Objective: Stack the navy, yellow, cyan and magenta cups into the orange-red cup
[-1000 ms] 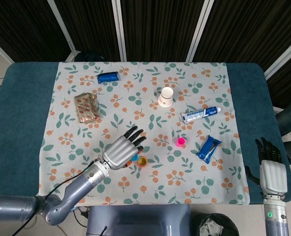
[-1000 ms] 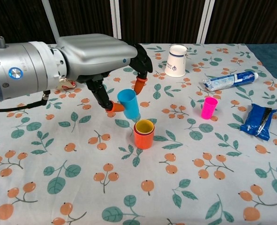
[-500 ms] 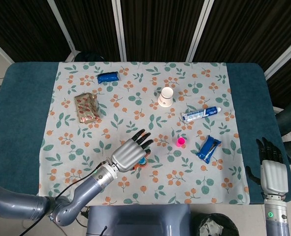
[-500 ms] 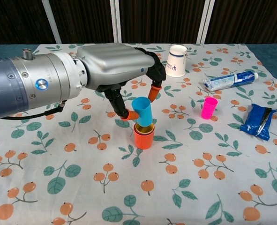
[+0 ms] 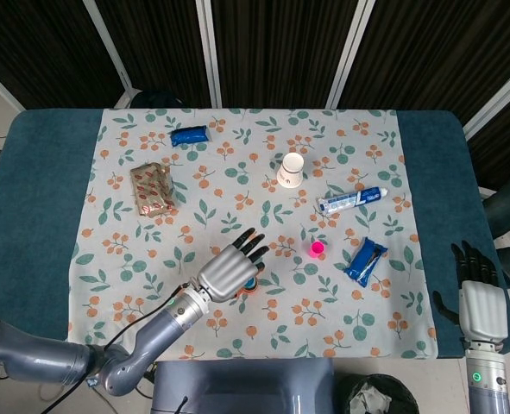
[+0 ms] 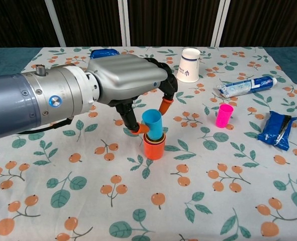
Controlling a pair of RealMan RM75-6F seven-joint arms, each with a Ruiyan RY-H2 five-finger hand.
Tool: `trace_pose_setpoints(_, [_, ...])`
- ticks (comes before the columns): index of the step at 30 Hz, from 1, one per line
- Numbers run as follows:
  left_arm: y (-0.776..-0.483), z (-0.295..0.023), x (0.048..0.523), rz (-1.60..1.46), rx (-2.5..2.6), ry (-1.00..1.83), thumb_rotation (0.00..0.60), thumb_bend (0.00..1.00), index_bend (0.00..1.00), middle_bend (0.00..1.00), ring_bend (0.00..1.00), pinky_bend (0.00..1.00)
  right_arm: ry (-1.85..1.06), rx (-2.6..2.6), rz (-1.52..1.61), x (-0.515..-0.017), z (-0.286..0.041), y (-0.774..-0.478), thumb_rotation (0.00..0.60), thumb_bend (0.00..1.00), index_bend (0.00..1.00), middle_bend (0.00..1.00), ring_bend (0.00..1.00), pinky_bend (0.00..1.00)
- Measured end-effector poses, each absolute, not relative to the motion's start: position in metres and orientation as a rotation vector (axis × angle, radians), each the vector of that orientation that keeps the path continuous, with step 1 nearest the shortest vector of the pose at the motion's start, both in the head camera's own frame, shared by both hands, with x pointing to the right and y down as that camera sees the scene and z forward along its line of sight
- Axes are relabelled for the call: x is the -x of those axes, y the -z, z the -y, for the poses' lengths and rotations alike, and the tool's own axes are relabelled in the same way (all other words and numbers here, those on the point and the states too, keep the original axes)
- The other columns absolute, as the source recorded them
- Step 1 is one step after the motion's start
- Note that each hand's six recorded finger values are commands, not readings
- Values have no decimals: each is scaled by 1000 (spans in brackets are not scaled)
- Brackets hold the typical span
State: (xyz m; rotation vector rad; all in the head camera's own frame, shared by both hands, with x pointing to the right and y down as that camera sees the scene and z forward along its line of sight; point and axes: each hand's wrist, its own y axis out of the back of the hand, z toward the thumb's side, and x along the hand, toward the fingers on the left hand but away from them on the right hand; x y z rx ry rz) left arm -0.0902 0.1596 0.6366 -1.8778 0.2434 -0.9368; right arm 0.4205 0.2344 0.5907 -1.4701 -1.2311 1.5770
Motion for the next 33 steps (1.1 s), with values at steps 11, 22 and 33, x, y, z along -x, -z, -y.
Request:
trace_pose_setpoints(11, [-647,-163,99,-176,1856,988,600,101,124,43,0,11,-1578,1467,1229,-421,-234,-590,600,390,0,0,0,96])
trace_pose_setpoints(22, [-612,-141,108,-360,1800,927,600,87,76,36,0,11,-1585,1474,1216,-422,-235,-590,600,389,0,0,0,96])
trace_pose_setpoints(33, [-585,-129,242,-678,1609,1061,600,87,87,27,0,9,-1588,1522,1140,-414,-239,-595,600,389,0,0,0,96])
